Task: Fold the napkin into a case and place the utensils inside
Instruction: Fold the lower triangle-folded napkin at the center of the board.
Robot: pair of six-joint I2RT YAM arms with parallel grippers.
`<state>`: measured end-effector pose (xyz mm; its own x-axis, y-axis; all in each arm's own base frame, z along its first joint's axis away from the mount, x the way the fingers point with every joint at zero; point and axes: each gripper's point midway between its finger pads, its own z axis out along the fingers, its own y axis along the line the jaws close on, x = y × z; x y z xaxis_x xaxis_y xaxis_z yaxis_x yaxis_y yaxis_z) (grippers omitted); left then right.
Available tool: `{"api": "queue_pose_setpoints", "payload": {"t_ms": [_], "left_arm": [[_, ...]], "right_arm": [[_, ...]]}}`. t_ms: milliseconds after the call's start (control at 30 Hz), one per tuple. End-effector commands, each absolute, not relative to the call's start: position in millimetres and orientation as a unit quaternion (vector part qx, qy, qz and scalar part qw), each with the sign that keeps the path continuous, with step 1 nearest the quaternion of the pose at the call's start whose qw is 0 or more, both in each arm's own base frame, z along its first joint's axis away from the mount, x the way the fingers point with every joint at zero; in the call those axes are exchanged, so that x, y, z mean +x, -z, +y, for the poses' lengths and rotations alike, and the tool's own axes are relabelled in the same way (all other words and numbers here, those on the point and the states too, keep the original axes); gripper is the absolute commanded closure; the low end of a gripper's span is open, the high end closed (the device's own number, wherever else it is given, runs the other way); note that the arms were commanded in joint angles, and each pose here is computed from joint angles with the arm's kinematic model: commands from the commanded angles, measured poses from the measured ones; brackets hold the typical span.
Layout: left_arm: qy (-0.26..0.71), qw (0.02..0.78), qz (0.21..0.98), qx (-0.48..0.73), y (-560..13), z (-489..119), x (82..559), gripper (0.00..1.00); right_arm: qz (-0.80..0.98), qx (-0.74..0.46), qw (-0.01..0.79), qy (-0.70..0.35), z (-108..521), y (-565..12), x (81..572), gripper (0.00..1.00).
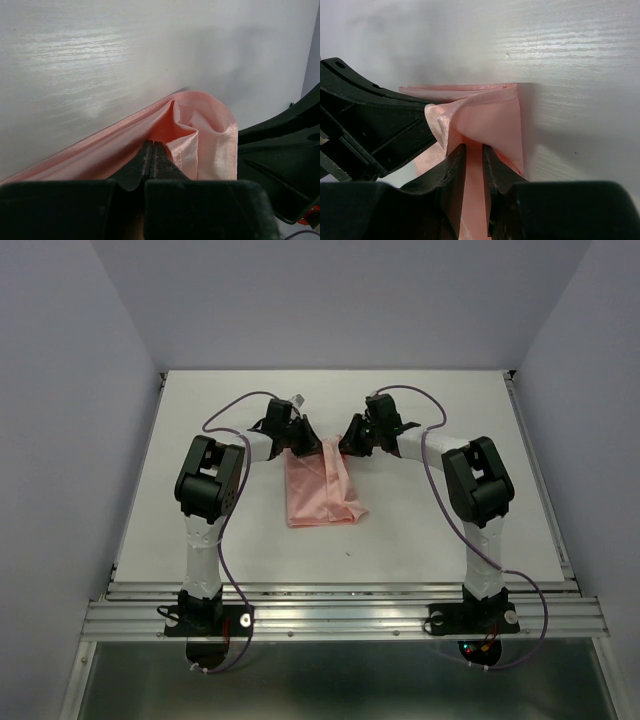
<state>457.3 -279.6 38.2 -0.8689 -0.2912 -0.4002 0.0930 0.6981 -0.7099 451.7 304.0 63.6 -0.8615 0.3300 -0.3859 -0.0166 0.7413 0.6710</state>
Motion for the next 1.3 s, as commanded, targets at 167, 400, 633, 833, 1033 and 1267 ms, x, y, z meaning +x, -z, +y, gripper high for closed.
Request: {"api": "queue_pose_setpoints", "payload": {"t_ms": [167,400,633,833,1033,1267], "left_arm": [[0.436,0.285,0.853,-0.027,-83.0,-293.6,465.3,1.0],[0.423,0.265,0.866,-0.029,-60.8,-296.4,465.6,1.0],[0.417,0.259,0.871,-0.024,-50.8,-305.4,466.2,1.0],[0.408,0.258,0.876,-0.024,-46.7,-303.9,465.2,1.0],[0.423,0.261,0.868,-0.016,-54.0,-307.2,462.7,1.0],[0.455,0.27,0.849,-0.009,-64.7,-313.8,459.8,1.0]], "right_arm": [[0.887,0.071,0.278,-0.362,312.4,-94.0,461.4,0.75],[0.886,0.07,0.278,-0.364,313.8,-95.1,462.0,0.75],[0.881,0.064,0.283,-0.374,316.5,-106.4,463.2,0.75],[0.88,0.053,0.283,-0.377,326.5,-111.3,460.3,0.75],[0.884,0.052,0.273,-0.376,332.0,-102.4,458.8,0.75],[0.885,0.054,0.273,-0.374,331.5,-100.6,459.3,0.75]]}}
